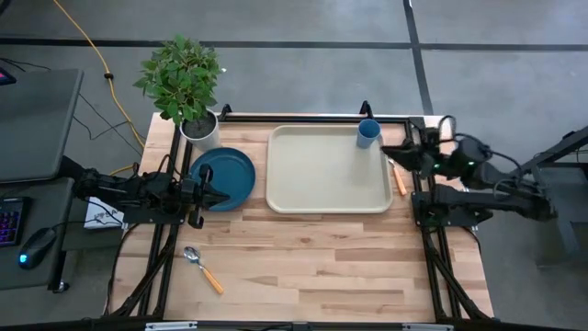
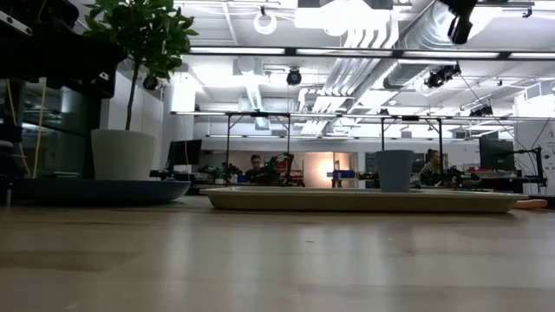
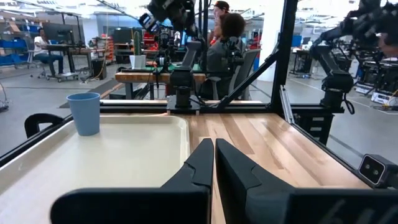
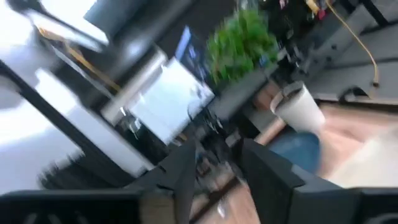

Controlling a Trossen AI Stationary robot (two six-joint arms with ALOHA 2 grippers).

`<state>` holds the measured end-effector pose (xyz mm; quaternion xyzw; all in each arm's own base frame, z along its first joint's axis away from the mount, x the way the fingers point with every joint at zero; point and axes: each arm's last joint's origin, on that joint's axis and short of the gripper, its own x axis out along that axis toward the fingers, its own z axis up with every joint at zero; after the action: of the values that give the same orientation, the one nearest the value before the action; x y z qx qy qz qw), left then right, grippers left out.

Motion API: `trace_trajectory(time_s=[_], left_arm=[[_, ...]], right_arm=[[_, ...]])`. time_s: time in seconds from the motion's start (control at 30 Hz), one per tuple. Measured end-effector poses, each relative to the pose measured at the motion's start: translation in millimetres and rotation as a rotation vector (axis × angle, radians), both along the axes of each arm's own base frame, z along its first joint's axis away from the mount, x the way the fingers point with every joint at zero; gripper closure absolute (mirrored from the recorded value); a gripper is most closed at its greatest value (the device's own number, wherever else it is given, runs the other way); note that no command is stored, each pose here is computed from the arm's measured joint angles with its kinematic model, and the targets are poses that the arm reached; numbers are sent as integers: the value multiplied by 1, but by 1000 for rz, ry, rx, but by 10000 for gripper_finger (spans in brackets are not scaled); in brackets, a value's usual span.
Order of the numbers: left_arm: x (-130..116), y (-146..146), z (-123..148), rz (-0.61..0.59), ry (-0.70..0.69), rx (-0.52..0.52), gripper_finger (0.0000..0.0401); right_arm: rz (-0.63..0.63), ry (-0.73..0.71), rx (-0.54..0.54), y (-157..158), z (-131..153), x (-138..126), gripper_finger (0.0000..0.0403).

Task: Pick and place plate/cup/fork/spoon on tray
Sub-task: Put the blue plate on the gray serving tray to the bottom right of the blue cup

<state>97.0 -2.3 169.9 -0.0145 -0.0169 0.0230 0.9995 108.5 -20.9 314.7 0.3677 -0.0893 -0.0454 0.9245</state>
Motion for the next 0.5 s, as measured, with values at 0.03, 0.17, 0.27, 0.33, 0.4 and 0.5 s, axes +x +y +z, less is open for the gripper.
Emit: trace_trajectory(time_s=[0.03, 0.17, 0.27, 0.33, 0.4, 0.5], left_arm=[[0, 0, 0, -1, -2, -26, 400], [0, 0, 4, -30, -48, -254, 401], [0, 0, 7, -38, -88, -395, 400], [-1, 0, 10, -47, -117, -459, 400], [-1, 0, 11, -54, -135, -503, 401], [-1, 0, 13, -59, -156, -525, 400]], right_arm=[[22, 35, -9, 1, -3, 7, 301], [172, 160, -57, 11, -12, 35, 376], [237, 232, -194, 22, -16, 54, 392], [295, 270, -321, 30, -21, 65, 389], [365, 307, -419, 38, -28, 72, 397], [394, 344, -432, 44, -35, 79, 399]])
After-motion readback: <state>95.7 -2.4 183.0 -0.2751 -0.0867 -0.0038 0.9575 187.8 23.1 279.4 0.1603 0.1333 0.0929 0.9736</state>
